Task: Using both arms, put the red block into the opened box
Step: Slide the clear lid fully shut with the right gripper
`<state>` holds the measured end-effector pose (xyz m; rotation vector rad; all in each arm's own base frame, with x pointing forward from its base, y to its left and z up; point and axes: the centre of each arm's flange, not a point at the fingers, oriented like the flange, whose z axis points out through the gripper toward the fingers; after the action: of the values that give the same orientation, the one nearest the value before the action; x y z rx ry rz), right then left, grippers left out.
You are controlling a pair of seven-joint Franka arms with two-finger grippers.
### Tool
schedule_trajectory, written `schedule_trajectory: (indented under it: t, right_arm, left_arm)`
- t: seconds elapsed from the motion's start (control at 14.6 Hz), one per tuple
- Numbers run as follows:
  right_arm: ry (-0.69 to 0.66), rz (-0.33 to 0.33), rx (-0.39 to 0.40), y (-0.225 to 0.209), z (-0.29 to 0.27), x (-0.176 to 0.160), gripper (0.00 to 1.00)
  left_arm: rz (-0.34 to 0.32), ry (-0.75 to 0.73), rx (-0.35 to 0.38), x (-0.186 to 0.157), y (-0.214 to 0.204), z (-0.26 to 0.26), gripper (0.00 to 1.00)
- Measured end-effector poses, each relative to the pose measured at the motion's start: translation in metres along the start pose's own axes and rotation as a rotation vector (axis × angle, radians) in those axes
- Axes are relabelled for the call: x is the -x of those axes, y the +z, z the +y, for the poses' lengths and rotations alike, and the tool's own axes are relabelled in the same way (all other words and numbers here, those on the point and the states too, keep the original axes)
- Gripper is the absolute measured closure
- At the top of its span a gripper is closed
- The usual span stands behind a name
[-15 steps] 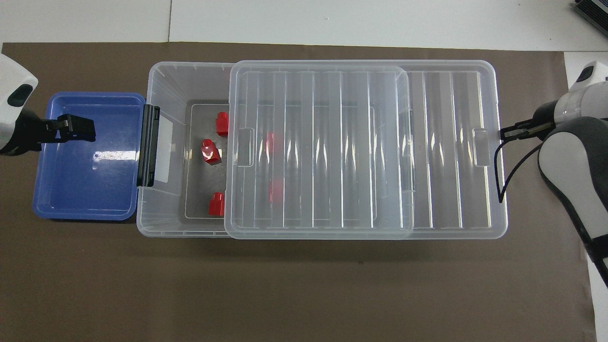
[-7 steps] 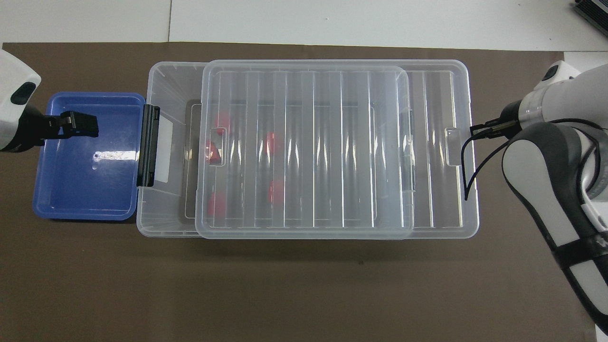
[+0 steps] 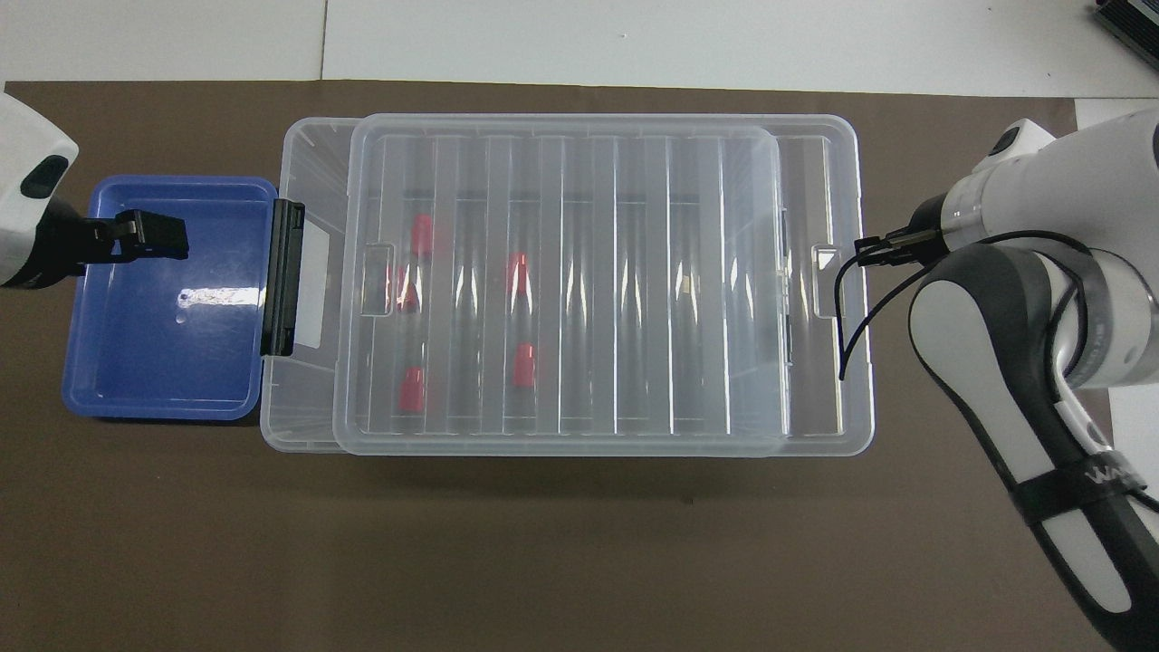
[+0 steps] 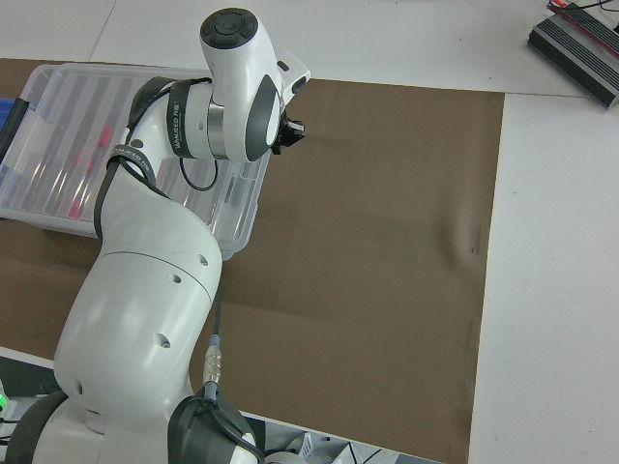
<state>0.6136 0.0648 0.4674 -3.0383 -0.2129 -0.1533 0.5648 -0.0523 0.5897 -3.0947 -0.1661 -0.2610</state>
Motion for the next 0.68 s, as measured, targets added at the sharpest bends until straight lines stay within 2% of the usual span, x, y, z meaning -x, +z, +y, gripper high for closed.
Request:
schedule_trajectory:
  t: [0.68]
  right_arm:
    - [0.047,-0.002,-0.045,0.005,-0.030,-0.001,0.99]
  left_arm:
    - [0.000,0.009,0.003,0.001,0.000,0.005,0.00]
